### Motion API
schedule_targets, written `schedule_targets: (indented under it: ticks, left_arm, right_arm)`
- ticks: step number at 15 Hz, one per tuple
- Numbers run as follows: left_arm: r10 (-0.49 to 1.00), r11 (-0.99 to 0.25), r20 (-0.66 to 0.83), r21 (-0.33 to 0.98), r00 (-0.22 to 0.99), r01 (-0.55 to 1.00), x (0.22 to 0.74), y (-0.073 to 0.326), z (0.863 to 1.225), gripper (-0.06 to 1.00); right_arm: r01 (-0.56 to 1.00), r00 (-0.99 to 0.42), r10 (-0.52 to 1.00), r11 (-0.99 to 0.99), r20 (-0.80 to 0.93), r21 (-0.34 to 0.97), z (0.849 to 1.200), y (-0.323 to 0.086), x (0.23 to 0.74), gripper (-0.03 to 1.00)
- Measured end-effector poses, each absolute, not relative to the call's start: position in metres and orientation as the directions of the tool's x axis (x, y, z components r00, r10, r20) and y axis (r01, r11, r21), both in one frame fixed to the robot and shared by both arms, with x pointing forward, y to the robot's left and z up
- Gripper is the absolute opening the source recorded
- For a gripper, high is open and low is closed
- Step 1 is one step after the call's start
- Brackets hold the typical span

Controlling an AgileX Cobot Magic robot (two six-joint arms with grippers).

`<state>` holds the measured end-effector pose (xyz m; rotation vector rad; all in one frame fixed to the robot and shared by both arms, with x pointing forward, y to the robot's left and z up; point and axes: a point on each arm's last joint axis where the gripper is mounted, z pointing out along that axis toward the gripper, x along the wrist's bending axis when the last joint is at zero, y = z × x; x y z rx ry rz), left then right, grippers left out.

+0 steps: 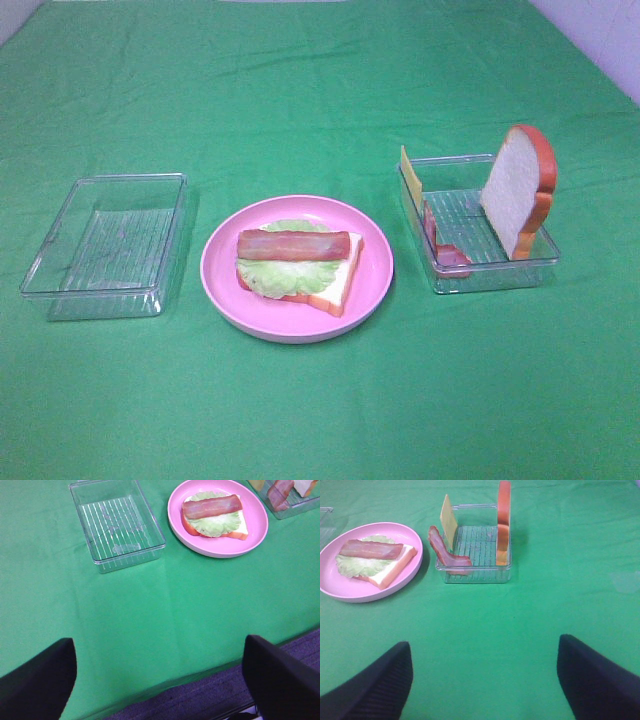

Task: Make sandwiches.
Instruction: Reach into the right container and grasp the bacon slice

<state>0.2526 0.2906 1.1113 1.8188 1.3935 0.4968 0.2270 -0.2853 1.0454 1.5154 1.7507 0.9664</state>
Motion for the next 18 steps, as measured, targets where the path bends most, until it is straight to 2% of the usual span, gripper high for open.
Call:
schedule_targets:
  ticks: [6,9,13,16,18]
  left_arm:
    - [0.921,-0.088,-0.102,0.887,0.377,0.453,0.218,0.305,1.071,0.85]
    - [0.914,-0.137,-0.055,0.889,0.401,0.436,0.230,0.300,1.055,0.85]
    - [0.912,-0.142,-0.046,0.897,0.407,0.419,0.232,0.299,1.054,0.85]
    - [0.912,-0.141,-0.046,0.897,0.407,0.418,0.232,0.299,1.054,0.85]
    - [0.912,-0.141,-0.046,0.898,0.407,0.417,0.232,0.299,1.054,0.85]
  right_arm:
    - [0.534,-0.148,0.989,0.073,0.008,0.843,1.045,-0.285,0.227,0.75]
    - [0.534,-0.148,0.989,0.073,0.008,0.843,1.045,-0.285,0.227,0.75]
    - [0.559,-0.144,0.989,0.068,0.015,0.826,1.049,-0.286,0.236,0.75]
    - [0.579,-0.126,0.991,0.038,0.042,0.814,1.060,-0.286,0.267,0.75]
    - [0.641,-0.102,0.991,0.002,0.083,0.767,1.064,-0.287,0.316,0.75]
